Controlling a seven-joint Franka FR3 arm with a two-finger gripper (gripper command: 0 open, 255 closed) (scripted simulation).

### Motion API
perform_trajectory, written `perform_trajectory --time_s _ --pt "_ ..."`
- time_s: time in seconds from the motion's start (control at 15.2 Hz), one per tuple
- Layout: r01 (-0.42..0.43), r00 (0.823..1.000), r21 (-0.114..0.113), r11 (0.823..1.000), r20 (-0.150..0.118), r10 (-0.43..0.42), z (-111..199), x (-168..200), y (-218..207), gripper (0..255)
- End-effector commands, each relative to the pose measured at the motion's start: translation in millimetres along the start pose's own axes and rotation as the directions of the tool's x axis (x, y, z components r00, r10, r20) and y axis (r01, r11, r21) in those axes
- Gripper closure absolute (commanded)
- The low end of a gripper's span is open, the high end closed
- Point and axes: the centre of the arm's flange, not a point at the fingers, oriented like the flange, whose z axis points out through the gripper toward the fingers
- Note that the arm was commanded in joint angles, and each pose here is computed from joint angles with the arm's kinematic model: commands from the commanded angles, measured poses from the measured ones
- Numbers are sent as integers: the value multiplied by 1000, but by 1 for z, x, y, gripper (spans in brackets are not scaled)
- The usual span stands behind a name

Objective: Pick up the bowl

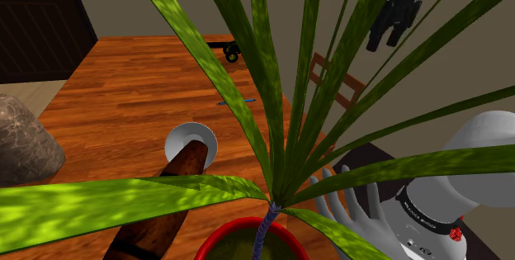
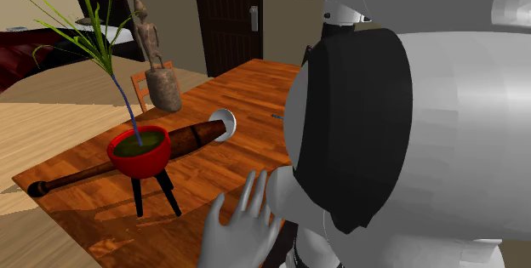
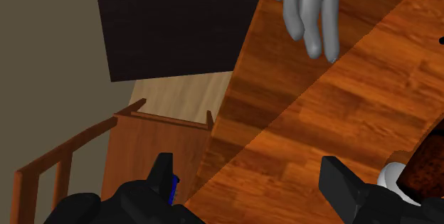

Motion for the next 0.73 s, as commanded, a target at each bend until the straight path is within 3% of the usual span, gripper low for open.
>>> perform_trajectory --time_s 0.0,0.66 --pt "0 1000 0 1000 0 0 0 0 0 0" --pt "43 990 -29 999 -134 -47 79 30 -97 0"
